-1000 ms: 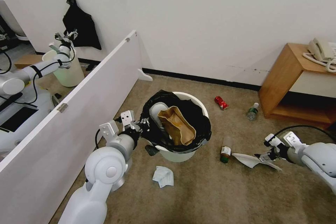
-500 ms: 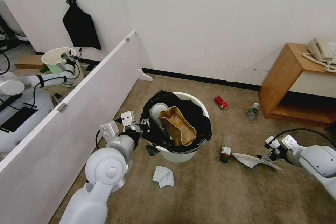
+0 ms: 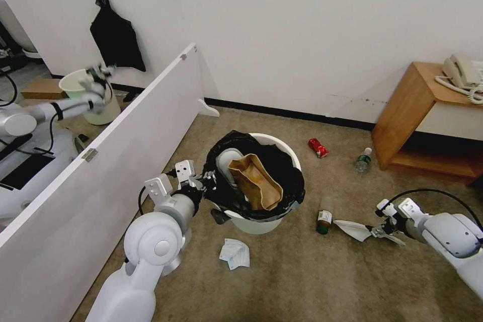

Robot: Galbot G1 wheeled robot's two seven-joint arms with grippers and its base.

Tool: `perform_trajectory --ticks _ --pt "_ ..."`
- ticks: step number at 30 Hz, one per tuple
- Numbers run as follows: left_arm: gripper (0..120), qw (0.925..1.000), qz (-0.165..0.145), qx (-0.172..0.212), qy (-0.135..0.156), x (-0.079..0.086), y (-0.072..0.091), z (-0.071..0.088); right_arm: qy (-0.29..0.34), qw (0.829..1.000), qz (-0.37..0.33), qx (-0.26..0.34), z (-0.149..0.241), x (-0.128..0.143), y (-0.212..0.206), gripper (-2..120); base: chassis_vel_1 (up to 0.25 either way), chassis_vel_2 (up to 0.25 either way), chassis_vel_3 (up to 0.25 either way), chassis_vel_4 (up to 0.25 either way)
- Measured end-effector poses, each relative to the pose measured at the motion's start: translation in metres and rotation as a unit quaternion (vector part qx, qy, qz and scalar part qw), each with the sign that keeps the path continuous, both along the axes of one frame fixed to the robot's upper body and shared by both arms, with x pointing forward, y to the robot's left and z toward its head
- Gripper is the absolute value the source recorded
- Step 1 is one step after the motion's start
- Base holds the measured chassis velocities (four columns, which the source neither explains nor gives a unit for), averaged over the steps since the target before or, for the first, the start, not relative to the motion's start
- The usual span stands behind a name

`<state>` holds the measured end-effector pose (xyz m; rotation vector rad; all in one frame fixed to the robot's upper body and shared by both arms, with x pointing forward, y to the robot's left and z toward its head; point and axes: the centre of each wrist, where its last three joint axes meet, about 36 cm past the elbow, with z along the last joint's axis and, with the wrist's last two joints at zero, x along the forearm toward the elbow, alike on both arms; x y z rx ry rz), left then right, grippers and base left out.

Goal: Pick up the trash bin, then pick up the garbage from the floor and place it into the trash bin.

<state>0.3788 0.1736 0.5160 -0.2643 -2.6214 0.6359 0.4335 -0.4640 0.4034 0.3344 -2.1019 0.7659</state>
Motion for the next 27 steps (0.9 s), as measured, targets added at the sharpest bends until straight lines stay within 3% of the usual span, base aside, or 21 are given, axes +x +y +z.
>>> perform_trajectory --ticks 16,24,27 --pt "4 1.0 -0.006 0.001 0.004 0.004 -0.003 -0.005 -0.003 1.0 -0.008 -0.004 -0.032 0.003 -0.009 100 0.0 0.0 0.0 0.0" --pt "4 1.0 -0.008 0.0 0.006 0.006 -0.005 -0.006 -0.009 1.0 -0.006 -0.009 -0.038 0.004 -0.015 77 0.0 0.0 0.0 0.0" --pt "4 0.9999 -0.01 0.0 0.006 0.007 -0.006 -0.006 -0.01 1.0 -0.006 -0.009 -0.038 0.004 -0.016 62 0.0 0.0 0.0 0.0"
